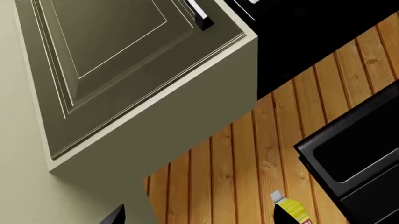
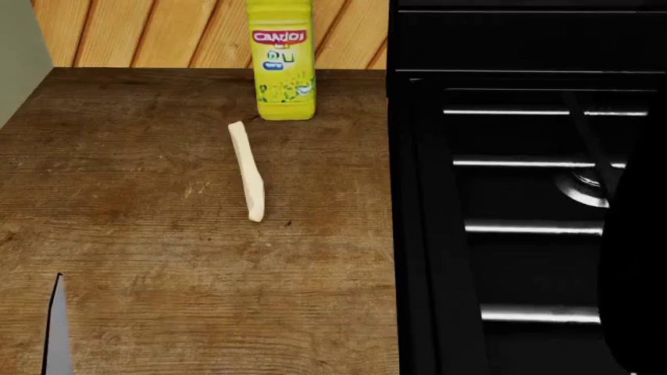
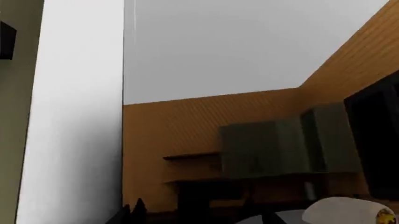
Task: Close the microwave door
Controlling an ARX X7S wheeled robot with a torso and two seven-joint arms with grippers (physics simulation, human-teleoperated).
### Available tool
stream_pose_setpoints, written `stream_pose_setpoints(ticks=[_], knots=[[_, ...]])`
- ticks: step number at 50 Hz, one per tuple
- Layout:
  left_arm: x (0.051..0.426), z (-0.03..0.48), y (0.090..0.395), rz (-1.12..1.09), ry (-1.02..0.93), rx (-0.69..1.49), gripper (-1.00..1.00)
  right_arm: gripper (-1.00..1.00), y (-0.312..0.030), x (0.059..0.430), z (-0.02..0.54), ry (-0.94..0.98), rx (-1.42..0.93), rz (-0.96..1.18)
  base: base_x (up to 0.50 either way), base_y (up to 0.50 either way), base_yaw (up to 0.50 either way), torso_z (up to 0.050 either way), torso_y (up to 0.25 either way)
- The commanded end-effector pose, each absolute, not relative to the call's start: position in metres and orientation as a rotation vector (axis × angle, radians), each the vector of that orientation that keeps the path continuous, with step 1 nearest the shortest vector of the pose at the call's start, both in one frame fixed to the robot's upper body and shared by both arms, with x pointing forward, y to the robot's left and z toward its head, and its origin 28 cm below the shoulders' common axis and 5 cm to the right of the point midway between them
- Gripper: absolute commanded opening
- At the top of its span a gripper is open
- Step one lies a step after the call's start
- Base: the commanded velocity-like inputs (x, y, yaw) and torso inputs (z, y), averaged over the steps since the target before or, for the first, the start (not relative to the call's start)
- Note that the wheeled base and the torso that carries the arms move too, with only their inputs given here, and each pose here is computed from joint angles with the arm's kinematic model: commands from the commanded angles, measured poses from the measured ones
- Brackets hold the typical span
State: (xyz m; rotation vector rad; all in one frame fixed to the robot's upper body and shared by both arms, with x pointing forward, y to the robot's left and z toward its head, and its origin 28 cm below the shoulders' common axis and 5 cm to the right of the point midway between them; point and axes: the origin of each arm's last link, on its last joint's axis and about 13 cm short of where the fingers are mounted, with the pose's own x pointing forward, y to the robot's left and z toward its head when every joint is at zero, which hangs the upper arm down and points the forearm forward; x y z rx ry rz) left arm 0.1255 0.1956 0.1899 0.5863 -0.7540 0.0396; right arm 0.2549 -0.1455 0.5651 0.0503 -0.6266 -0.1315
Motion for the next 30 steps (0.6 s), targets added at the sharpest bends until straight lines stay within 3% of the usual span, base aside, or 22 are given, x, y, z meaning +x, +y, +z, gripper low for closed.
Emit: stream_pose_setpoints(ticks=[1, 18, 30], knots=[[0.125, 0.190, 0.195, 0.039, -0.756, 0.589, 1.00, 1.00, -0.149, 0.278, 0.555, -0.497, 0.108, -0.103, 0.00, 0.00, 0.00, 0.000, 0.000], [0.126, 0.190, 0.196, 0.040, -0.750, 0.588, 1.00, 1.00, -0.159, 0.279, 0.566, -0.452, 0.204, -0.100, 0.01, 0.00, 0.00, 0.001, 0.000], [0.127, 0.189, 0.194, 0.030, -0.748, 0.588, 1.00, 1.00, -0.159, 0.291, 0.559, -0.320, 0.260, -0.067, 0.00, 0.00, 0.00, 0.002, 0.000]])
